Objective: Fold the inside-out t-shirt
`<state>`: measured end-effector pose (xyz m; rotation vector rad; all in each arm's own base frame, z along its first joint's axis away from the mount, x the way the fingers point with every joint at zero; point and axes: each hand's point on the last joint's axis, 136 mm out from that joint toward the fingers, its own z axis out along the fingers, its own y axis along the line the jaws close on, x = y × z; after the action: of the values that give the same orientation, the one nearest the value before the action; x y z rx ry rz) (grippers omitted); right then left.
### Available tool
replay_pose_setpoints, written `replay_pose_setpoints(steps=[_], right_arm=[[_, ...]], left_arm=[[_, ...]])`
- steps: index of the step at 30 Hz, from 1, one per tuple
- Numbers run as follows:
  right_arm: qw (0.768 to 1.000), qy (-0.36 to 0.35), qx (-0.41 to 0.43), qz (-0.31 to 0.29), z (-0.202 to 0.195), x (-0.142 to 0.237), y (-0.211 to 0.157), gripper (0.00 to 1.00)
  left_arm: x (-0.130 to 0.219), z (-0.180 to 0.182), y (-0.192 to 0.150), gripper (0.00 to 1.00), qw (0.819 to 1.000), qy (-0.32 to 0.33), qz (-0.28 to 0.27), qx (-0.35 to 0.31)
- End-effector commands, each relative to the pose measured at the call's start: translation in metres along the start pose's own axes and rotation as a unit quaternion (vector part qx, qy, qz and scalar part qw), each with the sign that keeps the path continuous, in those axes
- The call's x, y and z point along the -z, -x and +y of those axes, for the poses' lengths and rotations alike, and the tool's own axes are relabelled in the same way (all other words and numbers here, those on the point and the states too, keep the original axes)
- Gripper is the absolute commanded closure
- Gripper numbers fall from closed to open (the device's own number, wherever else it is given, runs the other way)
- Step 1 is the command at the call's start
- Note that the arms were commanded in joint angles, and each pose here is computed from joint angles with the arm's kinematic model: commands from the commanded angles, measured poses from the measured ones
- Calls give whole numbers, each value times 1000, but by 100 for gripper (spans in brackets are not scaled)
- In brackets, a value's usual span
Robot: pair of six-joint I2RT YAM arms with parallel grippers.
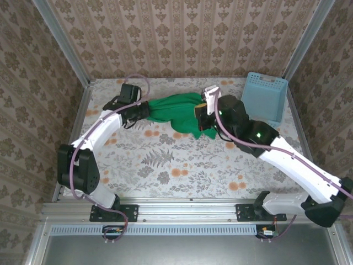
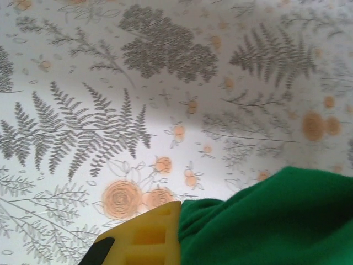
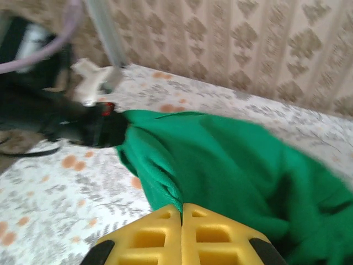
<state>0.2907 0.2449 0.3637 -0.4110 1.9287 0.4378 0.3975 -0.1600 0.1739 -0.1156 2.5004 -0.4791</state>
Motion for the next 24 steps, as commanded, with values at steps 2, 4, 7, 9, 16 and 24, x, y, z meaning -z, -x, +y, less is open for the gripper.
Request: replay_pose_setpoints(steps=[2, 4, 7, 9, 16, 24], right_arm=[[996, 12, 17, 86, 20, -37, -87, 100], [991, 31, 20, 130, 40, -56, -144, 100], [980, 55, 33, 186, 71, -72, -214, 100], [975, 63, 34, 212, 84, -75, -238, 83], [986, 0, -16, 168, 34, -50, -199, 27], [972, -33, -108, 204, -7, -58, -216, 30]], left_arm=[[-14, 25, -23, 100, 999, 13, 30, 16], [-26, 33, -40, 97, 998, 11, 54, 20], [-38, 44, -68, 82, 995, 17, 91, 24], [-38, 53, -85, 70, 993, 28, 106, 32], [2, 45, -121, 38, 994, 50, 90, 21], [12, -41, -176, 32, 995, -58, 84, -18]])
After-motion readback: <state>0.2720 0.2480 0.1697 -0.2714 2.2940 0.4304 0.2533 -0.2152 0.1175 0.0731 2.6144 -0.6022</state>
